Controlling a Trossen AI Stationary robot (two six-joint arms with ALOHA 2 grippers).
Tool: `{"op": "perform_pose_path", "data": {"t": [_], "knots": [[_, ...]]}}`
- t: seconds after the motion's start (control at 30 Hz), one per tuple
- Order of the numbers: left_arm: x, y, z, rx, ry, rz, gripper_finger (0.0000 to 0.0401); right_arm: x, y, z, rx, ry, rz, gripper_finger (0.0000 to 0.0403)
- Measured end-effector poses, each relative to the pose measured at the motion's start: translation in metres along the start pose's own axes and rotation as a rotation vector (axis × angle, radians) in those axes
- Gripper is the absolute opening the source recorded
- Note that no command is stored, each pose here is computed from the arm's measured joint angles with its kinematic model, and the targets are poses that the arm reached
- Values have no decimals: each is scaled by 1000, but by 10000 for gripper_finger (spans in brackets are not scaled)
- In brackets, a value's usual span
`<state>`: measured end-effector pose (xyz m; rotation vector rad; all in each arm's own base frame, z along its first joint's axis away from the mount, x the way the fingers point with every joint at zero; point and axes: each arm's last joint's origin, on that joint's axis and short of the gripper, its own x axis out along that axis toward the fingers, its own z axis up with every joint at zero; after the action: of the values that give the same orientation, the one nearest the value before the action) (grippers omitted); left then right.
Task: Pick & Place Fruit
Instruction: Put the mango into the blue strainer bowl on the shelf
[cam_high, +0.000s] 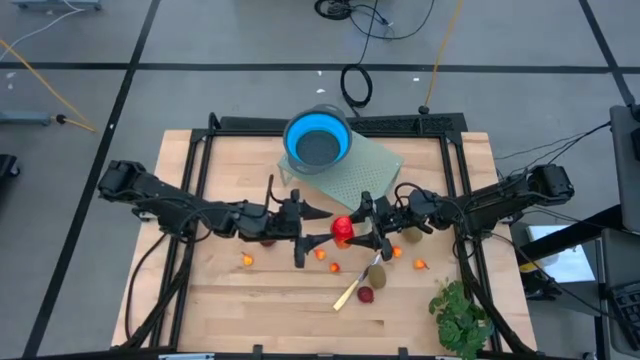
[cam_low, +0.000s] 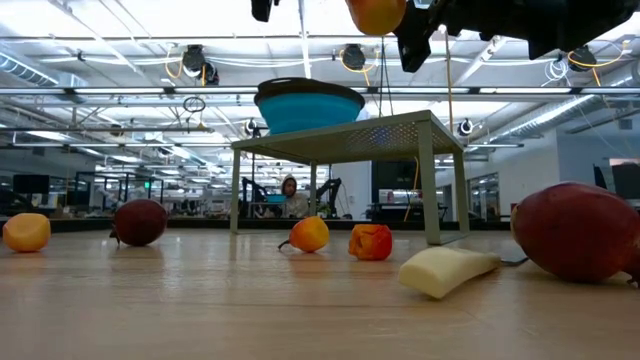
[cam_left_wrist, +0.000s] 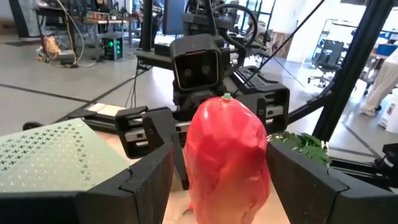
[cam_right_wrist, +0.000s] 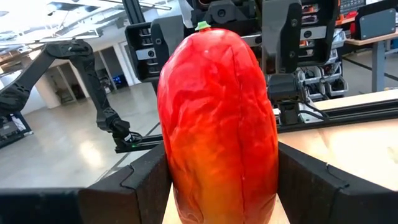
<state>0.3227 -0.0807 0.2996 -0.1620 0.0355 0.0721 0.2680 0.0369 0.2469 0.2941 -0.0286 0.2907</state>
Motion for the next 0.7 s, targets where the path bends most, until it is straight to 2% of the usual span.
{"op": "perform_pose_path", "data": {"t": [0.3,0.4,0.7], "knots": [[2,3,2,-20,-8,3,257,0,0,0,0,-2,0,238],[11,-1,5,-5,-11,-3,257,0,0,0,0,-2,-2,238],[42,-8,12,74,119,-2,257,0,0,0,-1,-5,5,238]]}}
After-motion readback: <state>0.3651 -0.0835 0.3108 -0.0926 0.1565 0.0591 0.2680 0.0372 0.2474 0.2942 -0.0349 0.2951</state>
